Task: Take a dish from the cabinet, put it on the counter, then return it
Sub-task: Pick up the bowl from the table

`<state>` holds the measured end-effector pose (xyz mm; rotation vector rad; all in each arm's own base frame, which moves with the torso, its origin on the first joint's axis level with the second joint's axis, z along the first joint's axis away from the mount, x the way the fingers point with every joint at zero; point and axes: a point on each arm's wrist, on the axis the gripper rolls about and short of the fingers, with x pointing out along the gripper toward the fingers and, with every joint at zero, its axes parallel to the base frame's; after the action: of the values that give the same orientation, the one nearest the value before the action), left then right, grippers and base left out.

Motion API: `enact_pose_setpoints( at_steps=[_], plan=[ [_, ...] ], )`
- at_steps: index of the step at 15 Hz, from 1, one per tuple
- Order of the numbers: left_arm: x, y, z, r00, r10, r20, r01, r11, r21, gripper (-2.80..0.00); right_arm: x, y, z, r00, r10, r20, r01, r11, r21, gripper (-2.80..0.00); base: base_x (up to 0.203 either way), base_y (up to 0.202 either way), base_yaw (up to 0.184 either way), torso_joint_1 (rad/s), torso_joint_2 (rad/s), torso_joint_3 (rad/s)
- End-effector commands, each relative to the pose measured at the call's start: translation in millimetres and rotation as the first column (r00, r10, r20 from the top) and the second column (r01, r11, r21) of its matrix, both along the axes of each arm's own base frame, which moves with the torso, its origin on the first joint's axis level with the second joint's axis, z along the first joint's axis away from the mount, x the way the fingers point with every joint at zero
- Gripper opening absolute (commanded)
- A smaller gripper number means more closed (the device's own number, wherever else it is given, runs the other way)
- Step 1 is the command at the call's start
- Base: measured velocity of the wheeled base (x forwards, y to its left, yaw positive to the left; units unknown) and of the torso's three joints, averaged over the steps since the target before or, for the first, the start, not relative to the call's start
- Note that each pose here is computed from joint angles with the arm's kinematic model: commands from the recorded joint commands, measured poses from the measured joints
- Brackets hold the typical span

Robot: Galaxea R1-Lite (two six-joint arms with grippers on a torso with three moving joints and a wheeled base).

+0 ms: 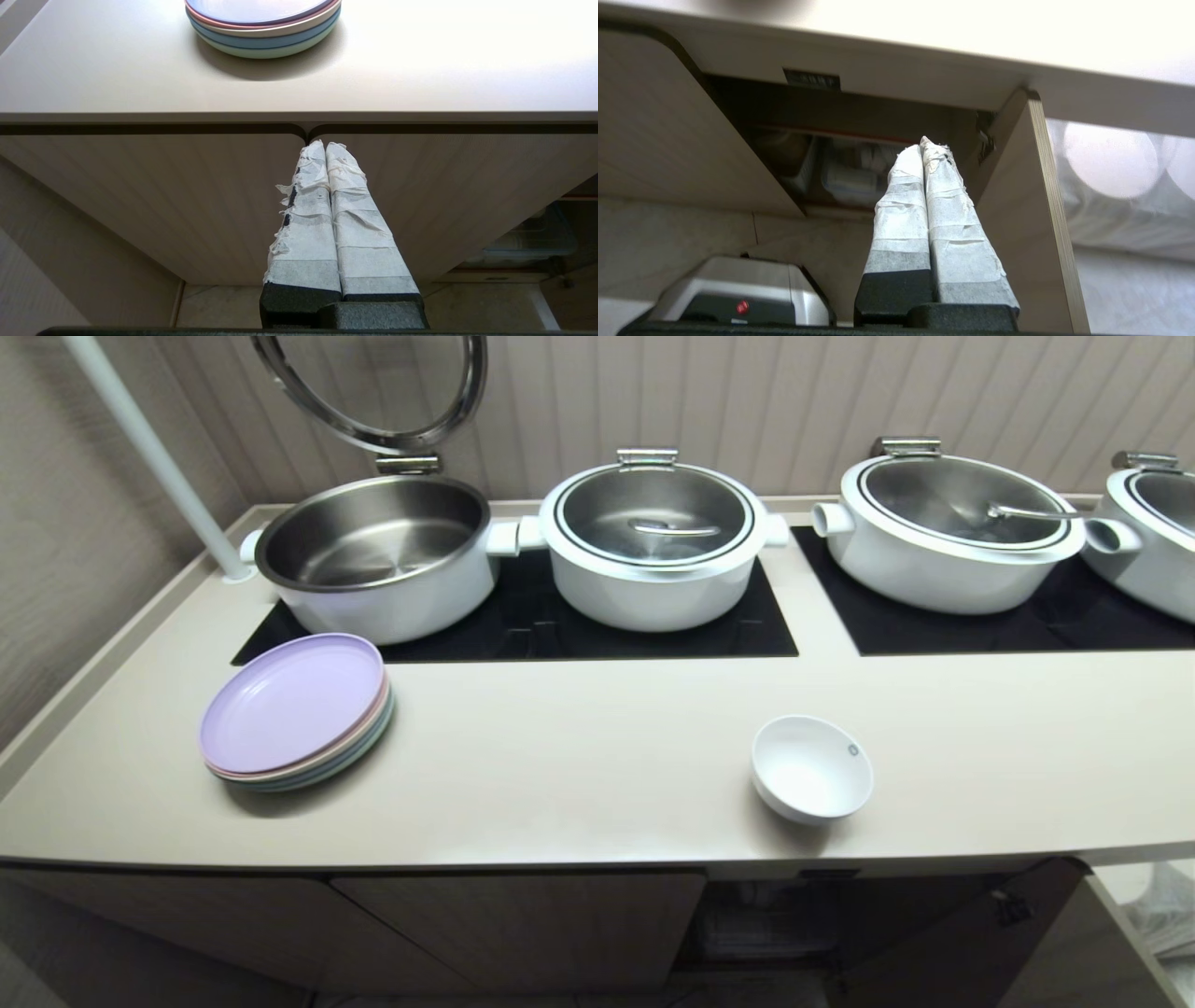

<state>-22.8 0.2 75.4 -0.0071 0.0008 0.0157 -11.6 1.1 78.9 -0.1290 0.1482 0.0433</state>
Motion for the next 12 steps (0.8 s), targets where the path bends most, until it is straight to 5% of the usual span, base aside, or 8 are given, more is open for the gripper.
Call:
enact_pose_setpoints(
  at_steps=[1,12],
  plan=[
    [0.0,0.0,0.0,1.0,0.001,0.001,-0.001,1.0,-0.001,-2.8,-7.5,0.2,-2.1,0.996,0.01,0.087,-0.011,1.0,0.006,-2.8,0.0,0.0,0.0,0.0,0.0,0.0],
    [0.0,0.0,-0.1,1.0,0.001,-0.001,-0.001,1.0,-0.001,-2.8,-11.6,0.1,-3.2,0.989,0.016,0.144,-0.017,1.0,0.007,-2.8,0.0,0.0,0.0,0.0,0.0,0.0]
  ],
)
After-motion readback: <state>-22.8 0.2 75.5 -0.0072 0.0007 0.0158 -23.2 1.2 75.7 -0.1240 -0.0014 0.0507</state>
